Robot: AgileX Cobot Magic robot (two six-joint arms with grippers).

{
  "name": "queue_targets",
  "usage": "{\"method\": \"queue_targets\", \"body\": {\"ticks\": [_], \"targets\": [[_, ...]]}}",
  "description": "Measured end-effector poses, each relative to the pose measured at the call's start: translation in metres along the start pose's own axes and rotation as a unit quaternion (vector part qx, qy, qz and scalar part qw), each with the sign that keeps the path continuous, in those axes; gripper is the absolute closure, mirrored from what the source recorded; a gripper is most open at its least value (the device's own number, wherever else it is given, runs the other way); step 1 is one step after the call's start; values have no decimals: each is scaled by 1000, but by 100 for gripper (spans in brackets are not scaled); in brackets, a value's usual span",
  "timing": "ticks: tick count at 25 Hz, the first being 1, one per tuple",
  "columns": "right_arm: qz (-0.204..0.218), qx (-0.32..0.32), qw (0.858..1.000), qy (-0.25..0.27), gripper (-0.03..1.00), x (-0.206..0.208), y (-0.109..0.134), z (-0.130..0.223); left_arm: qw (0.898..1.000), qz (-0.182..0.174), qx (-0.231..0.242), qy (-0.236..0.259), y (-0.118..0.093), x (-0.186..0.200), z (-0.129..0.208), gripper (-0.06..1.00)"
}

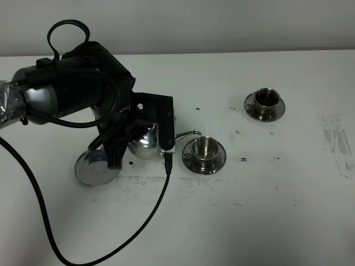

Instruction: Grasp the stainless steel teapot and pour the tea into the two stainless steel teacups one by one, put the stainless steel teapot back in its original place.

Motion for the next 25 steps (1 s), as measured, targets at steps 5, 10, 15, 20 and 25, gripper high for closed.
{"method": "queue_targets", "body": {"ticks": [5, 10, 15, 20, 25], "targets": [[0, 0, 1000, 0, 54, 0, 0, 0, 998, -50, -37, -7, 10, -2, -3, 77], [0, 0, 1000, 0, 54, 0, 0, 0, 996, -61, -62, 2, 11, -16, -6, 77], [0, 0, 1000, 0, 54, 0, 0, 0, 993, -86, -81, -12, 16, -17, -11, 77], [0, 0, 1000, 0, 54, 0, 0, 0, 987, -114, -107, -24, 18, -16, -17, 77], [0, 0, 1000, 0, 54, 0, 0, 0, 986, -110, -125, -26, 13, -28, -26, 77]]}}
Point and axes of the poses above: a point on each arm's last joint axis where the gripper is mounted, x pointing back along that axis away from the gripper, y along the wrist's bending axis when the last joint is at zero, z = x × y, the point moved 1 cm from there along -x, pointing out along that axis toward the gripper, and after that the axes turned 11 degrees about x, right-handed, at the moved point
